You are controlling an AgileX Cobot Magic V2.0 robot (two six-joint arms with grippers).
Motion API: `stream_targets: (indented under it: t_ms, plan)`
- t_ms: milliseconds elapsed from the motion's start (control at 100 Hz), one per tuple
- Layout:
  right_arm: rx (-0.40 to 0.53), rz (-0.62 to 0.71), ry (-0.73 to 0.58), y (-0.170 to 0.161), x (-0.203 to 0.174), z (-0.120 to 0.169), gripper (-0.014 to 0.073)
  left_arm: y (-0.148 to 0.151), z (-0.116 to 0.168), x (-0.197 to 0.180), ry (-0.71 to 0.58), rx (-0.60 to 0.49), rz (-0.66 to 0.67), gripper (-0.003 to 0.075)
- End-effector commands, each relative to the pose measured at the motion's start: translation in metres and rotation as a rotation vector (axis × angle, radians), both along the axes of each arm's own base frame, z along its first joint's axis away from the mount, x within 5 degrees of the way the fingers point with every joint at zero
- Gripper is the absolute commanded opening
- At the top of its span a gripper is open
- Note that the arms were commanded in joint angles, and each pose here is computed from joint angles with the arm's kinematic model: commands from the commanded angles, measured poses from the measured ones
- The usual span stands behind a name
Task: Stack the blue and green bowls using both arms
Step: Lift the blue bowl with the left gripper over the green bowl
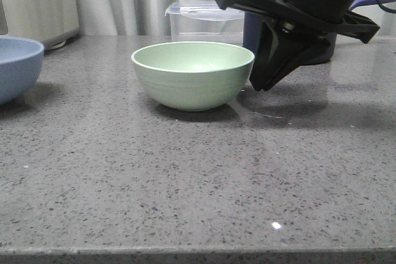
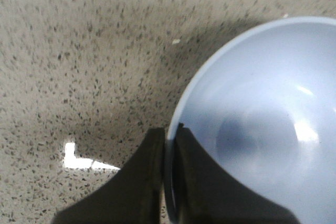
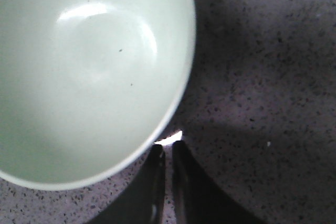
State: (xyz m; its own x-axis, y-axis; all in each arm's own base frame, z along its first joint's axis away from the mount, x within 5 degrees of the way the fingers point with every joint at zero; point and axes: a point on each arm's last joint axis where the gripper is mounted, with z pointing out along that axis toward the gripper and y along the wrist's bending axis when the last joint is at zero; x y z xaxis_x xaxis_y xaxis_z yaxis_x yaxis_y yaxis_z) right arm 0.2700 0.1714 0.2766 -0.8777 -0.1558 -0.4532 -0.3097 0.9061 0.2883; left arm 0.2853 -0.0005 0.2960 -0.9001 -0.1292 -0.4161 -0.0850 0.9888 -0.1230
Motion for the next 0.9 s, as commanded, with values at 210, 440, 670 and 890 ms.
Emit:
stream_targets:
  t_ms: [210, 440, 670, 890]
  plan:
    - [0.05, -0.004, -0.079, 0.0, 0.0, 0.02, 0.0053, -0.025, 0.071, 0.012, -0.156, -0.106, -0.133, -0.002]
    - [0.05, -0.004, -0.079, 0.0, 0.0, 0.02, 0.0053, -0.078, 0.095, 0.029, -0.171, -0.118, -0.315, -0.002]
    - [0.05, -0.004, -0.079, 0.0, 0.0, 0.02, 0.0053, -0.135, 0.095, 0.045, -0.124, -0.126, -0.481, -0.002]
    - [0.05, -0.004, -0.079, 0.0, 0.0, 0.02, 0.0053, -0.173, 0.085, 0.056, -0.092, -0.13, -0.563, -0.002]
